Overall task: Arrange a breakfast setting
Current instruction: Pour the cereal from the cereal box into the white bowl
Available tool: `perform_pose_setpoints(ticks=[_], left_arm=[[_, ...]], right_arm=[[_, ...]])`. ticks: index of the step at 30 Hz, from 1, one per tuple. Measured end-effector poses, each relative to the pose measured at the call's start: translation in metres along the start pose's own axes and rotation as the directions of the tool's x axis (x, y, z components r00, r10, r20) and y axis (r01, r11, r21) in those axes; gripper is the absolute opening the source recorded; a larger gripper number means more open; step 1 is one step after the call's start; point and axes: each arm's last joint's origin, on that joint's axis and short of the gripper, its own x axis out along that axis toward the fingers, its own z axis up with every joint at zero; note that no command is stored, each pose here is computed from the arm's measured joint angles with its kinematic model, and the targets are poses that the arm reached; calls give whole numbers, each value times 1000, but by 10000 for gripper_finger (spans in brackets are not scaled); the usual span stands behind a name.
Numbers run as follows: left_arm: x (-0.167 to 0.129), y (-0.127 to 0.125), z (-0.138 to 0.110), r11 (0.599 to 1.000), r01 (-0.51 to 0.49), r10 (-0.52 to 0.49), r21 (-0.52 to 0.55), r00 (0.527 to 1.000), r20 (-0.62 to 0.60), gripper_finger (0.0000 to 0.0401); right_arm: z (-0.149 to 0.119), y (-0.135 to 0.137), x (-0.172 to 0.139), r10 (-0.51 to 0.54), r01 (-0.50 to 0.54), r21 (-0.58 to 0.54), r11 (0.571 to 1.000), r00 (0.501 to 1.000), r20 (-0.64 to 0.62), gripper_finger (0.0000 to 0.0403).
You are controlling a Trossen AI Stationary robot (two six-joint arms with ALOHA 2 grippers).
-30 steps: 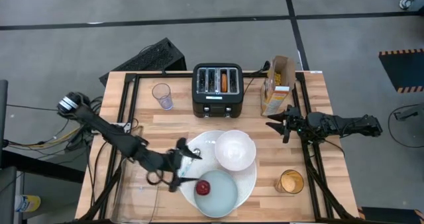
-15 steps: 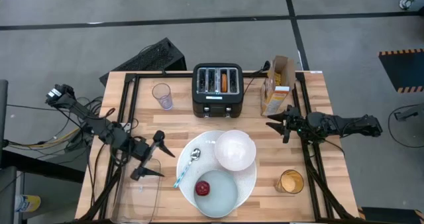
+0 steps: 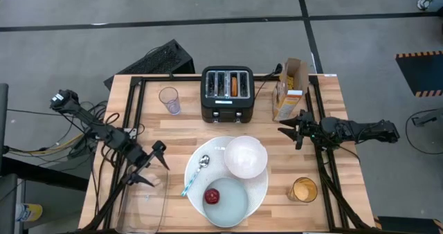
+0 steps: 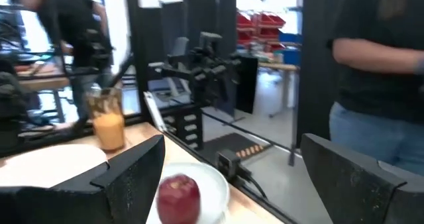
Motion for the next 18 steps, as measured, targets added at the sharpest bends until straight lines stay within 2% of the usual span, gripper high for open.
perform_pose_setpoints(ticks=[9,15,18], left_arm=[[-11,-3,-16,994,65,-66,83,998,2,339],[-19,-3,-31,1000,27,-27,15,1000,-4,339],[-21,-3,-35,999,15,-18,-49,998,-55,339]], right_arm=[[0,0,0,0,0,0,1000,1000,0,208],[0,0,0,0,0,0,1000,1000,0,208],[0,0,0,0,0,0,1000,1000,0,208]])
